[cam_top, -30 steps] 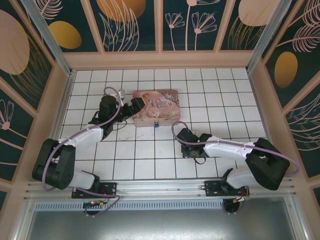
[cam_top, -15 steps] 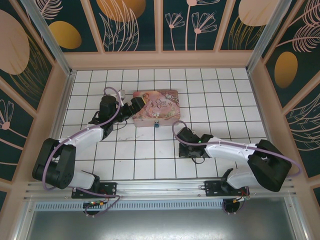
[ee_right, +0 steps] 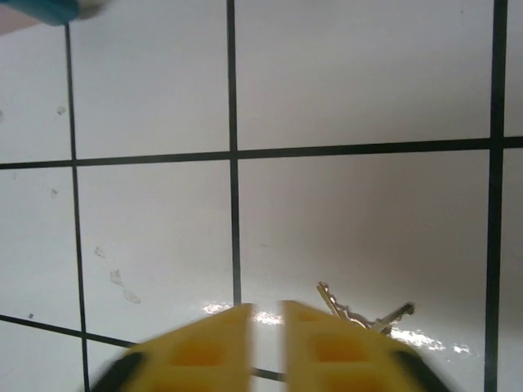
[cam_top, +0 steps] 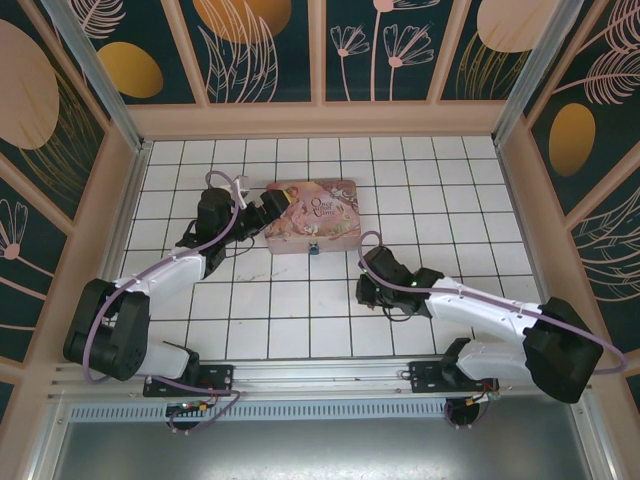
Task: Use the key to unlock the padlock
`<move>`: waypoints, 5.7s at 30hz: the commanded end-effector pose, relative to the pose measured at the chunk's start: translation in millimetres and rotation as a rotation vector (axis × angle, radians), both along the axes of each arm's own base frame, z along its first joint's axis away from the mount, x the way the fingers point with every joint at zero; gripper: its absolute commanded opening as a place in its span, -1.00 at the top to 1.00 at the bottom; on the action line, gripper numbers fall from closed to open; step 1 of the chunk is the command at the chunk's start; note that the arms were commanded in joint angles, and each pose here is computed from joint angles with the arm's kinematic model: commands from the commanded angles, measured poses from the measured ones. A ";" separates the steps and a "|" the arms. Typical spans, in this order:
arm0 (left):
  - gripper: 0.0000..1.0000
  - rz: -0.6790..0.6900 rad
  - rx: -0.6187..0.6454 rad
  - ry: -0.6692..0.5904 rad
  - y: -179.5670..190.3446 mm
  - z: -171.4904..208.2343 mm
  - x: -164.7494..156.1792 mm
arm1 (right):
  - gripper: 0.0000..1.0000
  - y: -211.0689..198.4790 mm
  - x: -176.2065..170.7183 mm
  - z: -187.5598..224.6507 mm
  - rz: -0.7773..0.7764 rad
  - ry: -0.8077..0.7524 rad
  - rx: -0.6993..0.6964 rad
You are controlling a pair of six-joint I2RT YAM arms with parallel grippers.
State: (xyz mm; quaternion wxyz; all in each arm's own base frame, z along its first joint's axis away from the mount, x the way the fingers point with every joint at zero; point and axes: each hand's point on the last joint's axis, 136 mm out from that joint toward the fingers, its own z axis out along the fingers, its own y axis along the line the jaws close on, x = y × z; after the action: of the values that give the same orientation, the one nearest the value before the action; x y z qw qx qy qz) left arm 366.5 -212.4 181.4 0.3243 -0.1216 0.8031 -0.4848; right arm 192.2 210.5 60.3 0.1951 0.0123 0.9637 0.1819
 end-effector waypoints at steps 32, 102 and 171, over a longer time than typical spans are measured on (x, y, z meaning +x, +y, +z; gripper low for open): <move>-0.98 -0.028 -0.010 -0.008 -7.0 2.3 2.4 | -0.15 -1.2 -45.9 -42.1 -0.034 0.174 -0.026; -0.97 -0.029 0.003 0.012 -5.0 -14.3 -2.6 | 1.00 -23.4 4.2 -80.2 -0.332 0.178 -0.199; 0.17 -0.471 -0.228 -0.108 -133.7 46.8 -50.4 | 1.00 70.9 89.1 160.2 0.444 -0.400 0.846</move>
State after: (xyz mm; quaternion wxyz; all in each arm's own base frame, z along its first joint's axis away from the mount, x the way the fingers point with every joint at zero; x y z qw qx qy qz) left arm 317.5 -340.5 216.7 0.2208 0.0402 0.7468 -0.6260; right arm 281.6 273.5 199.5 0.2950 -0.1236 0.7544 0.5732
